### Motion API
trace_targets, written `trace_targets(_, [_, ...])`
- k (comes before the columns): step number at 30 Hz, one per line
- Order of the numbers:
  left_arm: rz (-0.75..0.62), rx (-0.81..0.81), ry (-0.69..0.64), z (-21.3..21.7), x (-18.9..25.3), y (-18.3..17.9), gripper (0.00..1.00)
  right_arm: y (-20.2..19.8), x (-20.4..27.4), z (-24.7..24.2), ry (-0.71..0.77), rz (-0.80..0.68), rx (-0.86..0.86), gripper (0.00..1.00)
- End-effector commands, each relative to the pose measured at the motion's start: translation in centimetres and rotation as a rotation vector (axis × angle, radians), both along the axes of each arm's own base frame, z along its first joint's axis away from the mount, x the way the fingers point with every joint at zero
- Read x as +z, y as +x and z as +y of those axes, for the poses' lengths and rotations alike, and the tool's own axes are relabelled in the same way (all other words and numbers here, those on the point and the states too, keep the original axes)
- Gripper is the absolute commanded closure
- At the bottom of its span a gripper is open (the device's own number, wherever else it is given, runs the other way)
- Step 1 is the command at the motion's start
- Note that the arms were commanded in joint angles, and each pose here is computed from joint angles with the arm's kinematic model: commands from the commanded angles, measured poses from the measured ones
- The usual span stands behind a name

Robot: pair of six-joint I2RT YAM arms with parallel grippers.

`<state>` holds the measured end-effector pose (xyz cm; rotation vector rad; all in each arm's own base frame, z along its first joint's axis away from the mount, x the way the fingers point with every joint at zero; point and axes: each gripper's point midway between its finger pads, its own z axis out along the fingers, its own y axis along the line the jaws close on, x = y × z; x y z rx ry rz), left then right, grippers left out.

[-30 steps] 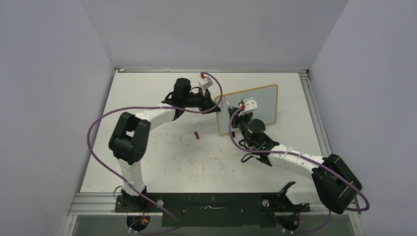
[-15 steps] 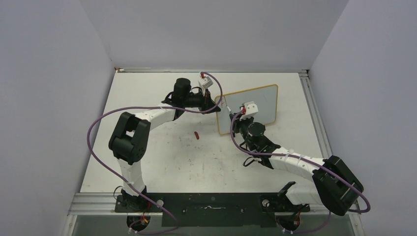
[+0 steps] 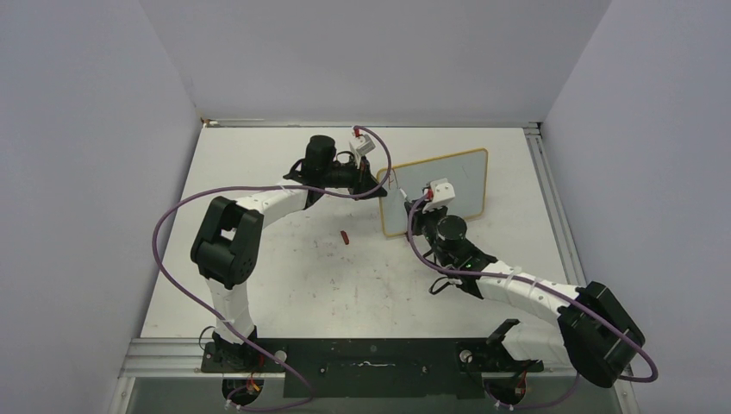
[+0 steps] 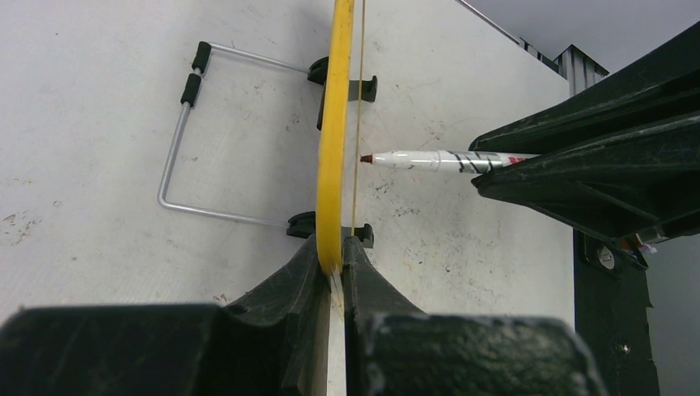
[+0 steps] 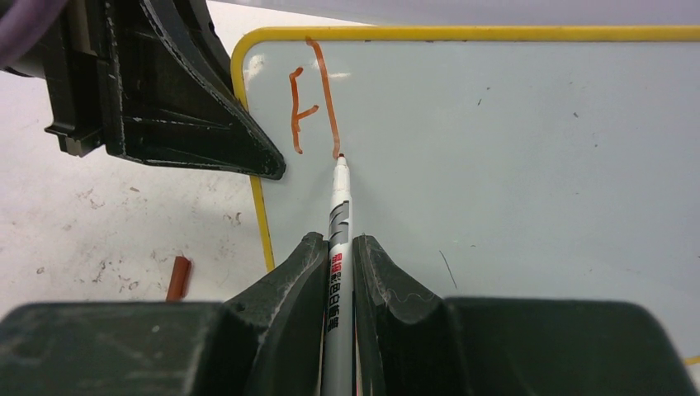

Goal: Write a sentence on the whiteboard

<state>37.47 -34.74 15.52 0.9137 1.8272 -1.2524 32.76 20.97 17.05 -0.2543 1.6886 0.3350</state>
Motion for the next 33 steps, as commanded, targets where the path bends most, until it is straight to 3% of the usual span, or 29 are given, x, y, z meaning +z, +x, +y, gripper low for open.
trace_targets(1, [0.09,-0.095,0.047,-0.3,-2.1,-2.5,1.0,0.1,4.6,0.1,0.08,-0.087,0.01,0.95])
trace_targets(13, [0.086,-0.12,0.063,-0.2,-2.0,-2.8,1.0,1.2,6.6,-2.8,0.196,-0.129,0.055,0.95])
trace_targets(33, [0.117,-0.114,0.088,-0.1,-2.8,-3.0,1.0,2.3,5.4,-2.1,0.2,-0.107,0.09,0.95])
